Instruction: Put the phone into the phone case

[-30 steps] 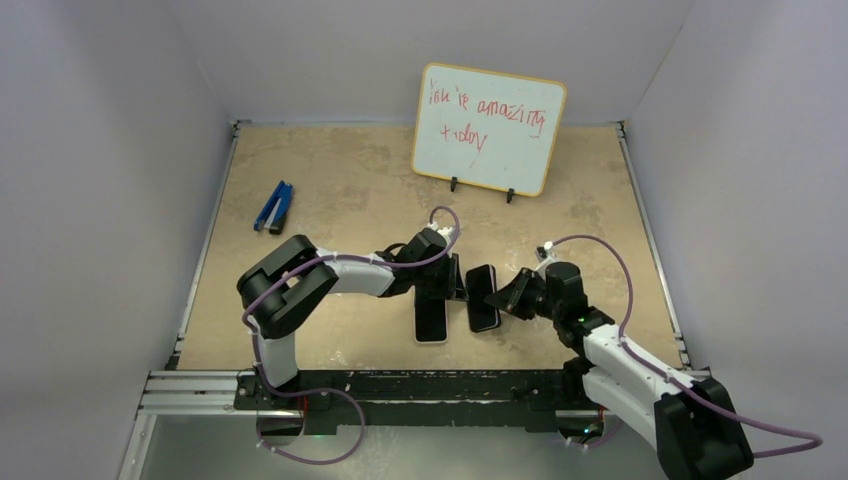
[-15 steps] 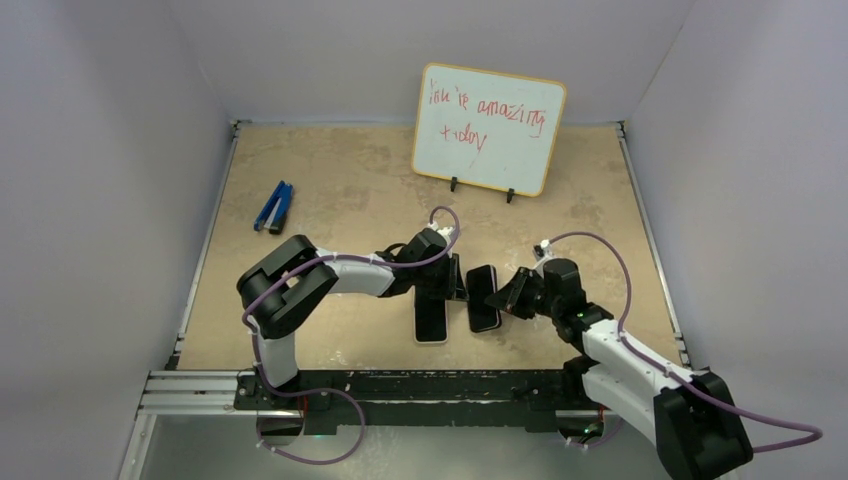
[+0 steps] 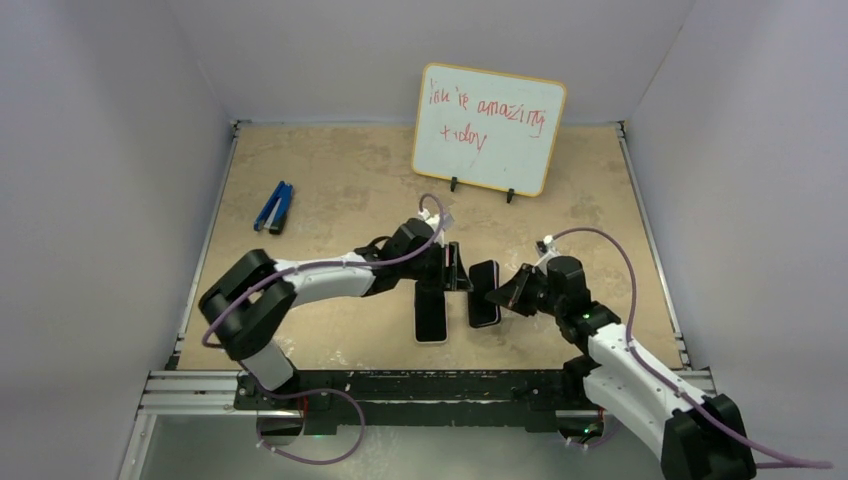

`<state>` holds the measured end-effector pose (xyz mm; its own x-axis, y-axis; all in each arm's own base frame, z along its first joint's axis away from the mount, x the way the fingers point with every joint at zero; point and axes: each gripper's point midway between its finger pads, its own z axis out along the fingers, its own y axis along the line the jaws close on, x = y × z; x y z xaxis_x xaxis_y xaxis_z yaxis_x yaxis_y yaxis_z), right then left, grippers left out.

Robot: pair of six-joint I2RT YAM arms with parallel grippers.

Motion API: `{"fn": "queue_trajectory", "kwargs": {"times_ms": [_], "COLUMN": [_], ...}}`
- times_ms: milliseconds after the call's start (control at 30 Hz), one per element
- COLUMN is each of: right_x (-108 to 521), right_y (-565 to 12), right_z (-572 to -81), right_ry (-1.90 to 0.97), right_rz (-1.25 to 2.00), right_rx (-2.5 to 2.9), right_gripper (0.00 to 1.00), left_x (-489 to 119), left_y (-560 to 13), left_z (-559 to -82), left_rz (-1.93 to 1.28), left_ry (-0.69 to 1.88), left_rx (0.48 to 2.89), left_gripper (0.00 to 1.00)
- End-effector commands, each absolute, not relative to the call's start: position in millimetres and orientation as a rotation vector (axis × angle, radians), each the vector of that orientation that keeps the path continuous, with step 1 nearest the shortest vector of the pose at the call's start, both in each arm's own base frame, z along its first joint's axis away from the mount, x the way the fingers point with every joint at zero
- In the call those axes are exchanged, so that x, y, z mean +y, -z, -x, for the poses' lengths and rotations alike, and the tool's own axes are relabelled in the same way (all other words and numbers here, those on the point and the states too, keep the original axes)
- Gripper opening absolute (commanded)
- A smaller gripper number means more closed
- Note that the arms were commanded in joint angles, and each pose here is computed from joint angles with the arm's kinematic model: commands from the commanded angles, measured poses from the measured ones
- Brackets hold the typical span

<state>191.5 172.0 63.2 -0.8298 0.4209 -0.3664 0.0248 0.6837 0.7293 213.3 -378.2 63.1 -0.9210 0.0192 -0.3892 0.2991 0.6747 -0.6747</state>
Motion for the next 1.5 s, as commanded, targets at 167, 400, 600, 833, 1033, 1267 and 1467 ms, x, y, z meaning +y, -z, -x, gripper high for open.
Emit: {"fn": "queue_trajectory", "kwargs": {"times_ms": [167,400,600,833,1033,1267,1467], "right_x": [199.0,204.4,204.1,210.9,214.6,215.7,215.6], "right_y": [-173.0,-245.0,-282.6,-291.0,-287.3,-281.6,-276.7], "right_z": [-210.9,-202.0,-192.3,-184.3,-179.8,-181.0,-181.2], "right_ry": [-1.284,-1.440,-1.519,-1.574,-1.618,-1.618,-1.603], "right_rz": [-0.205,-0.098,-0.043,0.031,0.049,0.043,0.028], "right_rx": [2.057,1.771,1.601,1.589,1.596,1.623,1.673], "right_gripper": [0.00,0.00,0.00,0.00,0.00,0.00,0.32], "left_x": [-337.9,-332.6,-340.0,-348.7,-353.6,-356.2,-355.0], "left_y": [-165.8,-207.7,-217.3,-238.5,-242.3,-254.4,-256.0], "left_z": [-231.1,-218.0,-209.6,-197.6,-195.6,-192.0,-179.6], "left_rz": [-0.165,-0.245,-0.267,-0.285,-0.253,-0.279,-0.421], "left_ry": [1.365,1.471,1.614,1.836,1.945,2.040,2.045], "left_rx": [2.255,2.113,2.023,1.879,1.851,1.764,1.726], "left_gripper": [0.72,0.79,0.79,0.73,0.62,0.26,0.00]}}
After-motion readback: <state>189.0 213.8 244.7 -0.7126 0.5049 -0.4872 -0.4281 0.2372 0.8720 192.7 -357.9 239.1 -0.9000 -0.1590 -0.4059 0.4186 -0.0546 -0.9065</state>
